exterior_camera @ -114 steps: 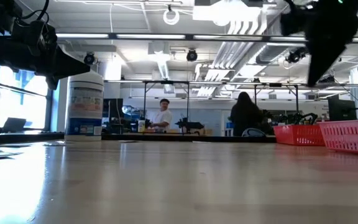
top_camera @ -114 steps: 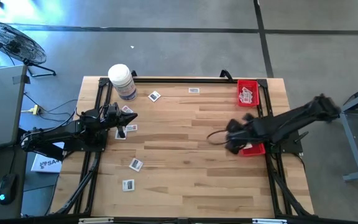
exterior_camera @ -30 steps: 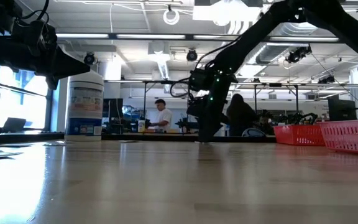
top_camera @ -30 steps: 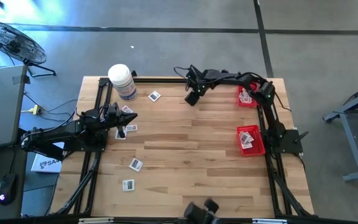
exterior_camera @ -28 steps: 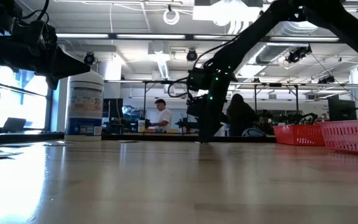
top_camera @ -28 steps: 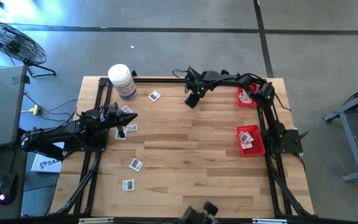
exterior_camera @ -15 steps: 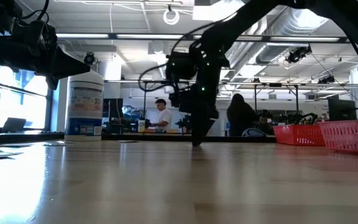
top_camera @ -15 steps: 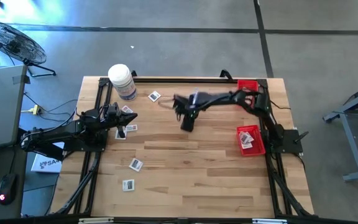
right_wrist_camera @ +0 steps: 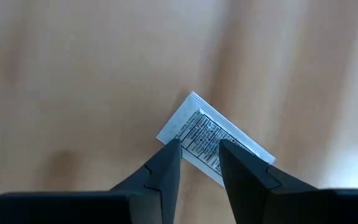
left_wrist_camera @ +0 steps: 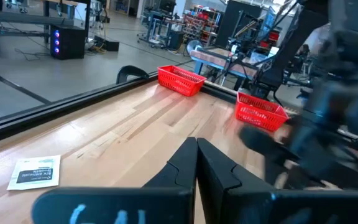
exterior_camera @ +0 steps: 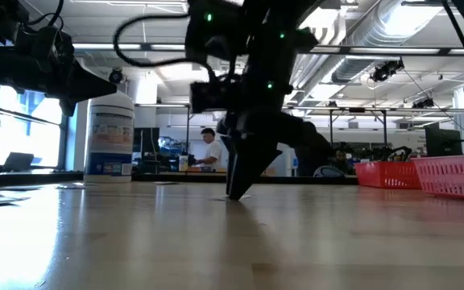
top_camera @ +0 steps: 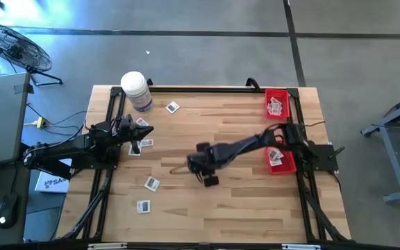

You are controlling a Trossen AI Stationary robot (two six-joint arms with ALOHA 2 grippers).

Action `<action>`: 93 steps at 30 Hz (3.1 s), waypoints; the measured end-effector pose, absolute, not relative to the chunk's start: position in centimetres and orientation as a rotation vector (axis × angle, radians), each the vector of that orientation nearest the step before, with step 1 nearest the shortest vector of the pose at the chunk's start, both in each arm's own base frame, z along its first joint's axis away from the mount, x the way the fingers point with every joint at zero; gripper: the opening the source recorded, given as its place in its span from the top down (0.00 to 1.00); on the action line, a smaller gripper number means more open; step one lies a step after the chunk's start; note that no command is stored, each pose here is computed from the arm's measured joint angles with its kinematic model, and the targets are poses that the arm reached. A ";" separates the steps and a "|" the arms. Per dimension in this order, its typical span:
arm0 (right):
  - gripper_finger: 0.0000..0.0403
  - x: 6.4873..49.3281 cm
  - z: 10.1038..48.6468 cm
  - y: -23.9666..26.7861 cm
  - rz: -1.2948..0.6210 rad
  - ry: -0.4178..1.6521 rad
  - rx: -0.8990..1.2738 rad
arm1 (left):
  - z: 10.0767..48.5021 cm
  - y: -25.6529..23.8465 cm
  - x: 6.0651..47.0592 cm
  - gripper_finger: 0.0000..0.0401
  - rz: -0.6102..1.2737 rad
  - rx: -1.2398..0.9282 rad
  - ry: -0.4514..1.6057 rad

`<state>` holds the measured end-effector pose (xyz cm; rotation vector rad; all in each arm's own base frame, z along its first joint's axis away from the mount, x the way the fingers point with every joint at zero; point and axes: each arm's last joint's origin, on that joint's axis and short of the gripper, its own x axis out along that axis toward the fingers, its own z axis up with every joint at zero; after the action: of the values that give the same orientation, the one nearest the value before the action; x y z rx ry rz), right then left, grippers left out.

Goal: Pick & Place First Aid Supplies
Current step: Put the ointment pack into the top basket

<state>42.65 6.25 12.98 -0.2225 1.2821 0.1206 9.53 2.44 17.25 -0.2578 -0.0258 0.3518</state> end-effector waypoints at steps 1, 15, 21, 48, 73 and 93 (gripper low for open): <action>0.73 42.6 13.0 7.1 0.149 1.277 -0.242 | 17.2 2.4 9.5 1.00 0.352 -0.258 -0.025; 0.65 42.3 14.9 15.8 0.256 1.127 -0.329 | 17.2 2.4 9.5 1.00 0.352 -0.258 -0.026; 0.60 42.5 14.8 17.5 0.118 0.987 -0.190 | 17.2 2.4 9.5 1.00 0.352 -0.258 -0.026; 0.79 38.5 9.7 18.8 -0.090 0.928 0.030 | 17.2 2.4 9.5 1.00 0.352 -0.258 -0.026; 1.00 37.6 15.0 17.8 -0.025 0.794 0.008 | 17.2 2.4 9.5 1.00 0.352 -0.258 -0.026; 1.00 25.5 23.2 3.2 -0.691 0.809 0.206 | 17.2 2.4 9.5 1.00 0.352 -0.258 -0.026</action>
<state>25.51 3.23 23.21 0.2063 0.8085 -0.6909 9.53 2.44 17.25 -0.2578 -0.0258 0.3517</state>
